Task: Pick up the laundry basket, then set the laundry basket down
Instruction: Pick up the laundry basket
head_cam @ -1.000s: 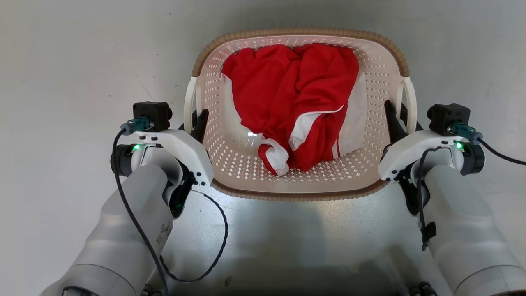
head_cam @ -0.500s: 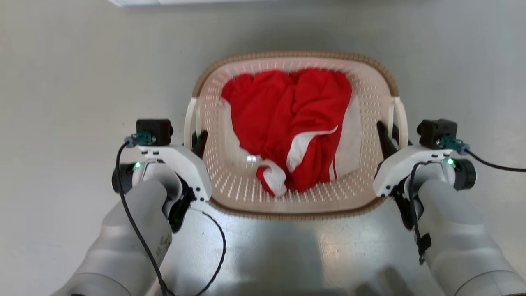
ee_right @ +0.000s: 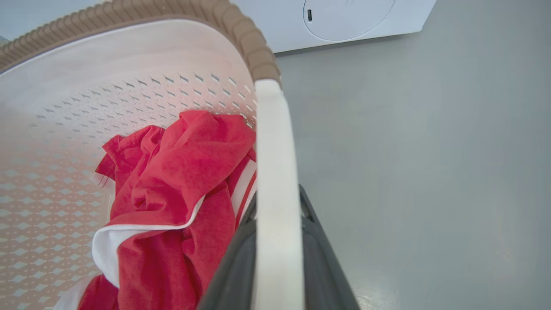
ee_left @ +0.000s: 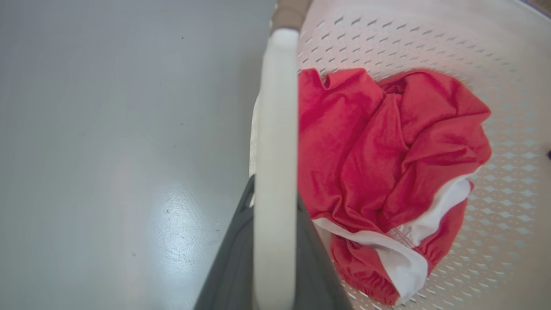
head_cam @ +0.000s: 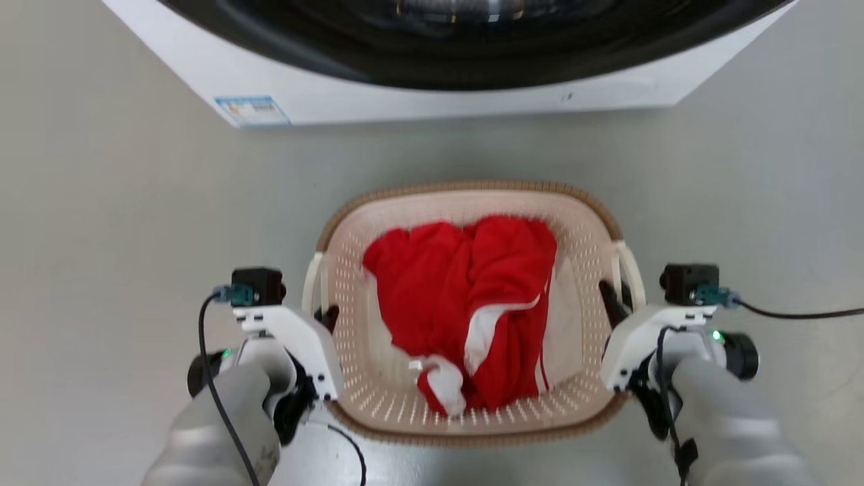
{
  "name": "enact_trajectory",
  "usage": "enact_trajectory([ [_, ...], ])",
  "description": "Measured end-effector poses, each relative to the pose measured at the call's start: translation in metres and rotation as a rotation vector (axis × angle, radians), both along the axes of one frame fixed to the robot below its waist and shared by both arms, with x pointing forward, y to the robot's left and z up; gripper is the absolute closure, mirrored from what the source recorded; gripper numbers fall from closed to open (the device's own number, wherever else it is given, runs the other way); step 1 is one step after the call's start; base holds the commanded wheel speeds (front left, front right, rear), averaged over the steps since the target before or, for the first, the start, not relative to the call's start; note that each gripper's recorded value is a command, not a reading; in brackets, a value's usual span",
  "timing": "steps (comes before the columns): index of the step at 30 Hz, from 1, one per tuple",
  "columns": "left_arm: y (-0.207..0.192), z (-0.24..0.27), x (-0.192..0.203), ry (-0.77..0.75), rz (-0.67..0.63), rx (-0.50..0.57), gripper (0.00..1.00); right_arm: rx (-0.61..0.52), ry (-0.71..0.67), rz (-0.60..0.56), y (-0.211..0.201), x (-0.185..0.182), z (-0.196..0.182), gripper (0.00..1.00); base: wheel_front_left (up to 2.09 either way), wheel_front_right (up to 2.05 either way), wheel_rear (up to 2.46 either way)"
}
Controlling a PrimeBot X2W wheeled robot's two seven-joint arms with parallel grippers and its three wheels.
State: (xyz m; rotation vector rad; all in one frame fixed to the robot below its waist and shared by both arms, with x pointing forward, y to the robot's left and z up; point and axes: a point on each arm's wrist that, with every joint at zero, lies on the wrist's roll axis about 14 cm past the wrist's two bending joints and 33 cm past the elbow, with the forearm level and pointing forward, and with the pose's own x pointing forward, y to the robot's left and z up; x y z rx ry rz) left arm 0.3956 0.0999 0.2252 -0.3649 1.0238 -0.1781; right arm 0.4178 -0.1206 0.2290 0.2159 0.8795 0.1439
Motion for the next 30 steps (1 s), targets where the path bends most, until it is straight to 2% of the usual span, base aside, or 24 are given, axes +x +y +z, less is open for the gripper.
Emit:
enact_trajectory([
  [9, -0.002, 0.033, -0.025, -0.006, -0.004, -0.010, 1.00, 0.027, -0.017, -0.016, 0.001, -0.026, 0.038, 1.00, 0.00, 0.00, 0.00],
  [15, -0.004, 0.054, -0.031, -0.029, -0.010, -0.017, 1.00, 0.034, -0.055, -0.016, 0.001, -0.029, 0.062, 1.00, 0.00, 0.00, 0.00],
  [23, -0.006, 0.065, -0.053, -0.008, -0.038, -0.012, 1.00, 0.046, -0.037, -0.018, 0.001, -0.053, 0.075, 1.00, 0.00, 0.00, 0.00],
  [30, -0.009, 0.073, -0.060, 0.013, -0.066, -0.009, 1.00, 0.052, -0.034, -0.019, 0.000, -0.058, 0.087, 1.00, 0.00, 0.00, 0.00],
])
